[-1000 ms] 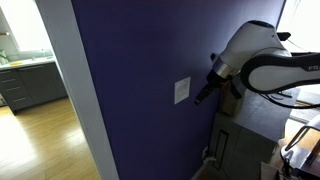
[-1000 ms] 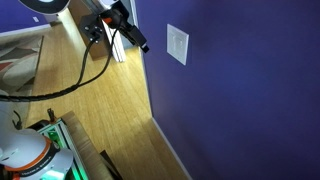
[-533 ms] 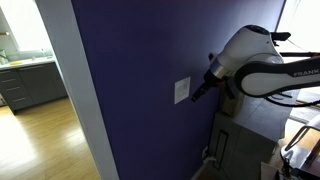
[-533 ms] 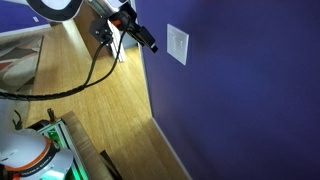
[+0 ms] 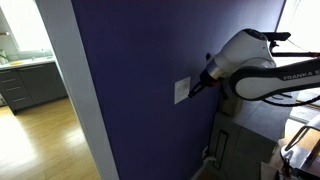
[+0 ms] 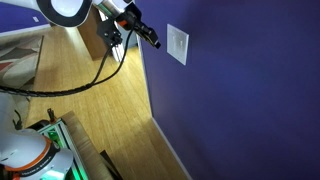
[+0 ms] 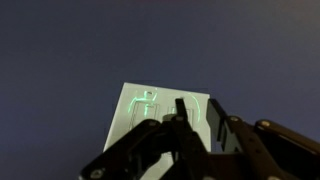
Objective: Press the left lights switch on the wall
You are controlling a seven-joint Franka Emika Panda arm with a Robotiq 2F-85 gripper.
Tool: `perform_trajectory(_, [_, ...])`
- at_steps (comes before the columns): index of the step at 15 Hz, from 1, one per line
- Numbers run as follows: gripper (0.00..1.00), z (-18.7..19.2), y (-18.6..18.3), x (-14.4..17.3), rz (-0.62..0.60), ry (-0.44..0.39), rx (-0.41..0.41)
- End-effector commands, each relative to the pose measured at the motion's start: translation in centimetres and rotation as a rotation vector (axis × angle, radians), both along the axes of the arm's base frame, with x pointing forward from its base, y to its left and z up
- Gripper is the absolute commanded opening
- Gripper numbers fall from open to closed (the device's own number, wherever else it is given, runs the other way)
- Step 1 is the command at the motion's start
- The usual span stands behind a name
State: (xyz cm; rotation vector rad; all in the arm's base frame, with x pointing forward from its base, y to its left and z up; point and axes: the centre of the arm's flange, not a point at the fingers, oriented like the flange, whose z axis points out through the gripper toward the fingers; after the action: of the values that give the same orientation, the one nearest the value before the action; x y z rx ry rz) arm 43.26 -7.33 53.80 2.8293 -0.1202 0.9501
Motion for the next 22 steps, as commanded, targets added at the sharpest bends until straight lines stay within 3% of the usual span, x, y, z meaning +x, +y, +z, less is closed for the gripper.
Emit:
perform_trajectory(1, [0.0,-0.6,0.0,0.3,-0.016,-0.026,-0.024])
perform_trajectory(22, [0.0,-0.3,-1.4,2.7,-0.037,-0.119,-0.025])
